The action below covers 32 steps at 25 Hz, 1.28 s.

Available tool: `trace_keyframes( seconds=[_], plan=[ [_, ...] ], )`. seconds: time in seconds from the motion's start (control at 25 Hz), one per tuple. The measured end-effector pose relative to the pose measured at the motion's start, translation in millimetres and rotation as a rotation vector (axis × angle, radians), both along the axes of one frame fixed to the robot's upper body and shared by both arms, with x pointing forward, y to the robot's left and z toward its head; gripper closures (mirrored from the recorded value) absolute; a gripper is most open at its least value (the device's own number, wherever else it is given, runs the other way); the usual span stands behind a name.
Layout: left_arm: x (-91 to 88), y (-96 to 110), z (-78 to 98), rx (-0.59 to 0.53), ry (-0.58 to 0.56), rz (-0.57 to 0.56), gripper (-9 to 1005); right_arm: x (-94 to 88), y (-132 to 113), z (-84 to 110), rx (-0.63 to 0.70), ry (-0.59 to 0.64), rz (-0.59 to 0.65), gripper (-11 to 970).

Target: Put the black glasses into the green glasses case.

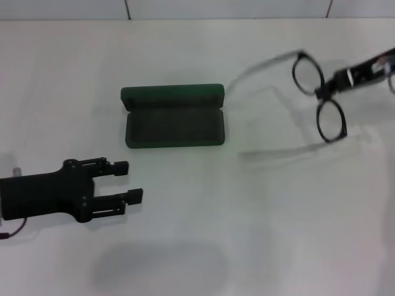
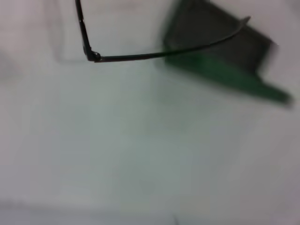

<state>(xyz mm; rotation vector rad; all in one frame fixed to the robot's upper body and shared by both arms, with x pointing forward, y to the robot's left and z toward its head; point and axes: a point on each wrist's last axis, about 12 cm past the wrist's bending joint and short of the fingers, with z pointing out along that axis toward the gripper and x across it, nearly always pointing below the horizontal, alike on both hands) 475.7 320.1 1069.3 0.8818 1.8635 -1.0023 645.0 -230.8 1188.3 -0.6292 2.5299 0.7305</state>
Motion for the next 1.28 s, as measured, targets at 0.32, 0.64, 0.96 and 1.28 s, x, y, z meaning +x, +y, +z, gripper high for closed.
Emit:
trace_keyframes(
  seconds=[0.32,0.64,0.96,1.28],
  plan=[
    [4.1,-17.3,-8.9,-0.079,0.08,-0.032,305,-10.8,-24.7,5.3,0.372,-0.253,0.011,898],
    [14.7,-55.2,-7.1,-0.167,0.053,-0.19,522,-23.7,13.9,-21.9,0.595,-0.384,0.128,898],
    [27.4,-82.1,1.8,-0.221,0.047,-0.266,862,-36.2,36.9,-49.6,0.638,-0.539,0.227,898],
    [32.9,-93.5,7.5,-0.243,0.052,-0.314,998,-43.5,44.3,-56.6,0.589,-0.643,0.335,898]
  ],
)
